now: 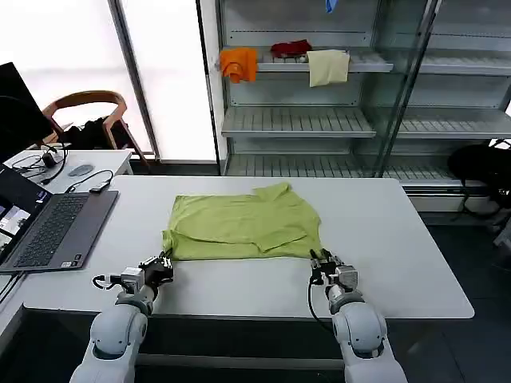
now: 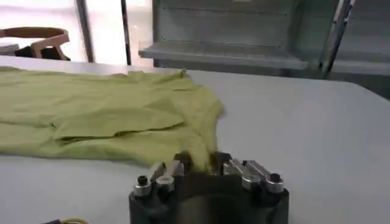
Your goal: Fold and organize the clothes.
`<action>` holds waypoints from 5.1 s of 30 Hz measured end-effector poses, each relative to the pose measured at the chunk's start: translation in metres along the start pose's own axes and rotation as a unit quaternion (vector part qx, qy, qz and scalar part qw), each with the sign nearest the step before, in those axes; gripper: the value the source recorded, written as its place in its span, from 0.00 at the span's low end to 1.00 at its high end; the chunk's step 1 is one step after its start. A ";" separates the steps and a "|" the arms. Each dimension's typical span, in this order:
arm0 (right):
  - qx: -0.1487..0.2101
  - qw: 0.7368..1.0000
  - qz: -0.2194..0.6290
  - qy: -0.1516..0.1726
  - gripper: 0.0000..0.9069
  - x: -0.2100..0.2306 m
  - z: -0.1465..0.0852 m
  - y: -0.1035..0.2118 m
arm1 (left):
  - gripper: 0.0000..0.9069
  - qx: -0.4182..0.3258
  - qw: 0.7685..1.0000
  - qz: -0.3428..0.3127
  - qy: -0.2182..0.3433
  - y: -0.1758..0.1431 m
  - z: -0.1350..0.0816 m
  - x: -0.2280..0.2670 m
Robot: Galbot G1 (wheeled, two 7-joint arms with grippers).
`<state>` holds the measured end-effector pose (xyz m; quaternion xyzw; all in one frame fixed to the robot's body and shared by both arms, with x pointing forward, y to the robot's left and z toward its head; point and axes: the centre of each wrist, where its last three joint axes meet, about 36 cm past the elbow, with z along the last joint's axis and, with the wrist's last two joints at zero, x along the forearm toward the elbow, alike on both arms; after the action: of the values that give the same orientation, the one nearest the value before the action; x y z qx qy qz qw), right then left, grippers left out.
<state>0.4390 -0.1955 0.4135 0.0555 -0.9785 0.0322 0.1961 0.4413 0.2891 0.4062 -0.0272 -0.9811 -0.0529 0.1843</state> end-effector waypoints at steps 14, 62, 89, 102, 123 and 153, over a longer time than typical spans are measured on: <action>0.001 1.000 0.003 -0.008 0.00 0.045 0.004 0.006 | 0.00 0.012 1.000 0.013 0.005 0.004 0.004 0.023; -0.016 0.997 -0.027 -0.068 1.00 -0.003 -0.057 0.022 | 1.00 0.045 0.998 -0.003 -0.046 0.029 -0.038 0.044; -0.013 1.000 -0.007 0.002 1.00 -0.160 -0.112 0.027 | 1.00 0.006 0.999 0.025 0.034 0.040 -0.072 -0.111; 0.004 1.000 -0.005 0.026 0.00 -0.174 -0.104 0.028 | 0.30 0.010 0.998 0.026 0.057 0.047 -0.063 -0.124; 0.008 0.999 -0.030 0.031 0.00 -0.172 -0.096 0.030 | 0.00 0.021 0.997 0.043 0.057 0.044 -0.063 -0.125; -0.050 0.995 -0.067 -0.055 0.00 -0.062 -0.081 0.046 | 0.00 0.059 0.995 0.080 -0.008 0.065 -0.066 -0.065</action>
<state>0.5214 -0.1371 0.4621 0.1123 -0.9823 -0.0333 0.1463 0.5302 0.3440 0.4498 -0.0947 -0.9786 0.0205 0.1817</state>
